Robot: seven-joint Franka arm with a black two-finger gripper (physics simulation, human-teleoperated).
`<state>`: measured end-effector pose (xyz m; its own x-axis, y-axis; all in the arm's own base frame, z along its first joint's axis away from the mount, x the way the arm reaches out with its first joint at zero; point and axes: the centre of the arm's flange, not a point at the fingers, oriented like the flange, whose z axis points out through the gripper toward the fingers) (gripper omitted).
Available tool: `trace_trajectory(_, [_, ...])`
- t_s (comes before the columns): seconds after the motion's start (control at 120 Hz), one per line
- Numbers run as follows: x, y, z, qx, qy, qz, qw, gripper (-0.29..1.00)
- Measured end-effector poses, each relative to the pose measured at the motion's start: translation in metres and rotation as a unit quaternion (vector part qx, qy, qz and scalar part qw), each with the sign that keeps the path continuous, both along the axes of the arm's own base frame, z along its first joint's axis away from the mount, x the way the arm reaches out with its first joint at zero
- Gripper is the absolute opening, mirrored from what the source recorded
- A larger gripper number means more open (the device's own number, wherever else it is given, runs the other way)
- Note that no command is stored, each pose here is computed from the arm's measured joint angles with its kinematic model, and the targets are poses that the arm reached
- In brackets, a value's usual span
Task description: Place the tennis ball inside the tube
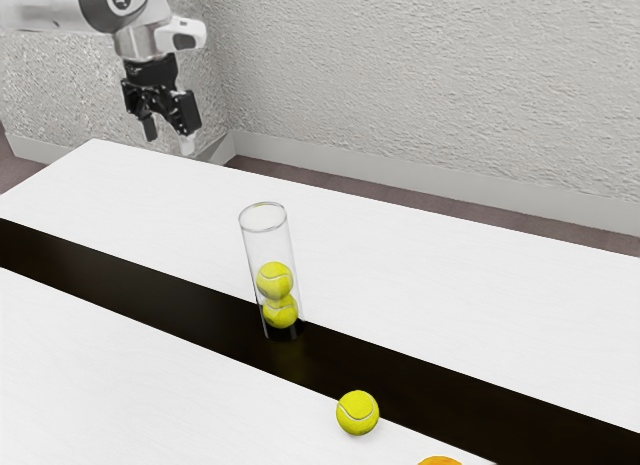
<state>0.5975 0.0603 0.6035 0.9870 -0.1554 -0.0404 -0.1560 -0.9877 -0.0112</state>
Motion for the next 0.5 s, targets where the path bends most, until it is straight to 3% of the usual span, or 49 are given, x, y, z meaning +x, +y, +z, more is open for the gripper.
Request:
trace_trajectory(0.25, [0.001, -0.017, -0.006, -0.003, 0.016, -0.014, 1.000, 0.70])
trace_trajectory(0.5, [-0.001, -0.165, -0.019, -0.016, 0.020, -0.117, 0.993, 0.70])
